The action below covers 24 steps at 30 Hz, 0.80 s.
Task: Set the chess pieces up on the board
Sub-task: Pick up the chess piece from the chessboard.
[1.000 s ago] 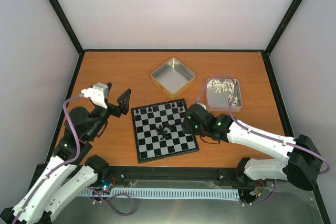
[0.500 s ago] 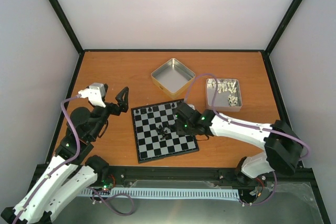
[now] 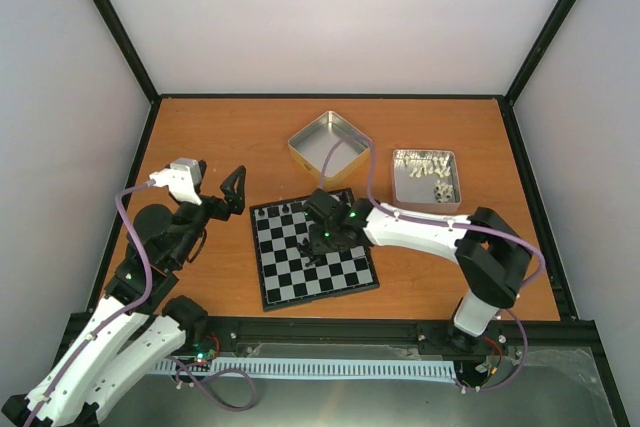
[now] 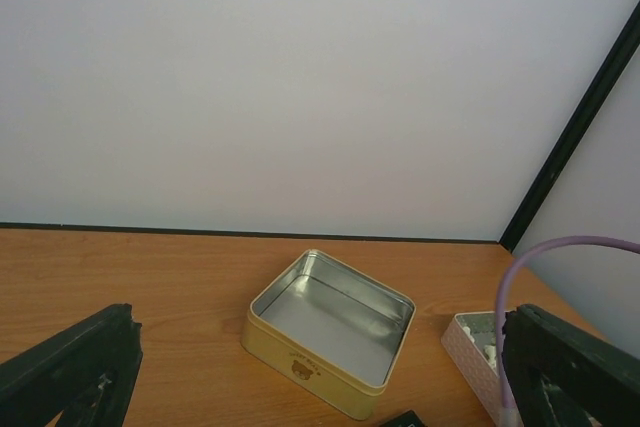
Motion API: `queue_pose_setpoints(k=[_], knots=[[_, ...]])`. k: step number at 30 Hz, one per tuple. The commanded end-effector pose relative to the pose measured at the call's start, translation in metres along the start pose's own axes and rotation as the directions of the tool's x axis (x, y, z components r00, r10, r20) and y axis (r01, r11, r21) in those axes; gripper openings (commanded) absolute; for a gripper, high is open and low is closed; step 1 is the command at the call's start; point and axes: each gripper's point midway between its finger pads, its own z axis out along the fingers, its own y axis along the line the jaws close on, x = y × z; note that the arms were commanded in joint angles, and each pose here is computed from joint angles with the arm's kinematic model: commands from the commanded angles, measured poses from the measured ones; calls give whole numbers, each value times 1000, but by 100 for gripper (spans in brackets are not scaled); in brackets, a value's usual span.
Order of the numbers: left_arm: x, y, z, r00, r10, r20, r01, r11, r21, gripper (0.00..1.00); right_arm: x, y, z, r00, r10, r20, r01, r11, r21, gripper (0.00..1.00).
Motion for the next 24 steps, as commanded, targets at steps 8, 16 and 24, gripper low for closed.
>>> queue_pose_setpoints(k=[8,16,24], knots=[[-7,25,-9,999,-39,32,43,990,-137,100,-12,65,11,983,-186,-4,186,982,-42,25],[-10,40,-19,996,-59,65,71,975,-210,100,-12,68,20,983,-184,-22,184,983,-23,25],[-7,37,-14,998,-52,42,59,978,-199,100,-11,65,26,985,-170,-34,170,985,0,25]])
